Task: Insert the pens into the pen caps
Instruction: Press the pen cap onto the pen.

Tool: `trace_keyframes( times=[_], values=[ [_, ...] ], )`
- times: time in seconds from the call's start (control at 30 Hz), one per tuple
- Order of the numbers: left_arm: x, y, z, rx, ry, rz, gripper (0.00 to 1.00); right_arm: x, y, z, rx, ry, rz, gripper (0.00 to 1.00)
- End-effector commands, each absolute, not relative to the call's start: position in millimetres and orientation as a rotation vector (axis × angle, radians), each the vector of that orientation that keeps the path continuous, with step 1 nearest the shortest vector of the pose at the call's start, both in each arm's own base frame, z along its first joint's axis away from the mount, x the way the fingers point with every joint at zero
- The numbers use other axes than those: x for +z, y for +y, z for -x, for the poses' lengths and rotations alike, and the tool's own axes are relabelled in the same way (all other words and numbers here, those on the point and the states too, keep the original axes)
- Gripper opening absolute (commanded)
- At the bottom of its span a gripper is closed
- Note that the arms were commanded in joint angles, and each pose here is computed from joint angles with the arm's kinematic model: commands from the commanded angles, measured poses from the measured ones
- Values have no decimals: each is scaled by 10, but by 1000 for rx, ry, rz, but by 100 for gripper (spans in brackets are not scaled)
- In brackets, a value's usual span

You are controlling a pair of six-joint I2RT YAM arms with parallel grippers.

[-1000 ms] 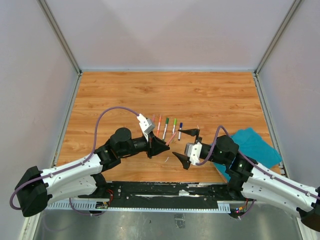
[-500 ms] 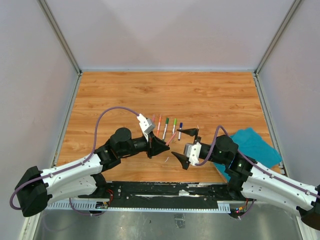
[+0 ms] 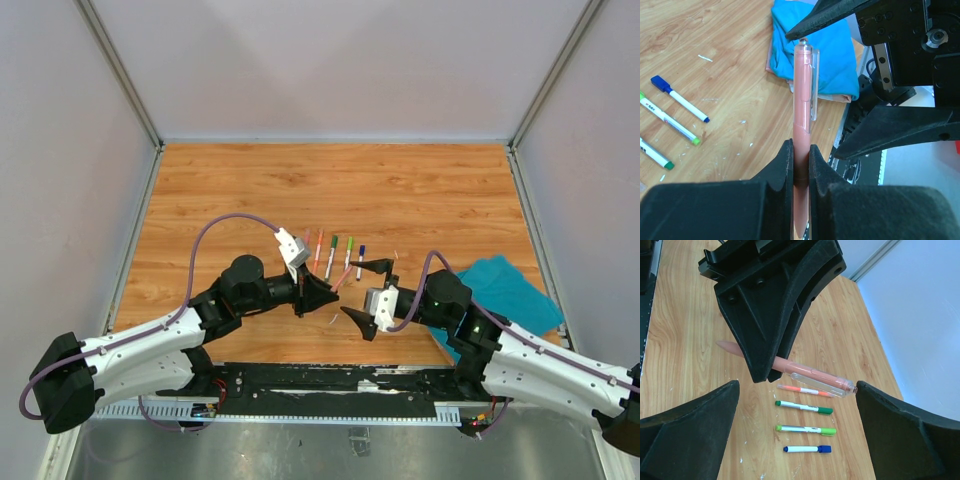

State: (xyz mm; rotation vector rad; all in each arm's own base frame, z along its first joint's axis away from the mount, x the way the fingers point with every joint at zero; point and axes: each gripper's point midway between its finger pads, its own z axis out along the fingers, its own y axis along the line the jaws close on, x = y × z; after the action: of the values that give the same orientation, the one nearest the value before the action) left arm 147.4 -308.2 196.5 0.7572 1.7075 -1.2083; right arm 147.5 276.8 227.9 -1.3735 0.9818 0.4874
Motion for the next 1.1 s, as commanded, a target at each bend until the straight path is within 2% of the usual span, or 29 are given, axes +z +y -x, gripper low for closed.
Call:
trace_keyframes(
  times=[0.0,0.3,0.47,0.67,0.8,1.07],
  values=[
    [2241,-3121,-1479,-1228,1624,-756,0,2376,2879,-1346,564,956,1372,99],
    [2291,-3126,-1492,-1233,1611,-740,1,2167,2970,-1292,578,1003,1395,99],
    [2270,-3123,-1495,-1230,1617,-738,0,2276,2949,-1365,554,1019,1303,99],
    [2146,-3077,-1513,-1200,1657,-725,1,2745,2731,-1509,450,995,1171,99],
    [2061,-3025,-1549,-1165,1691,-699,1,2853,2594,-1506,414,1012,1172,99],
    [1827,-2830,-1882,-952,1854,-507,1,2586,2200,-1698,403,1428,931,99]
  ],
)
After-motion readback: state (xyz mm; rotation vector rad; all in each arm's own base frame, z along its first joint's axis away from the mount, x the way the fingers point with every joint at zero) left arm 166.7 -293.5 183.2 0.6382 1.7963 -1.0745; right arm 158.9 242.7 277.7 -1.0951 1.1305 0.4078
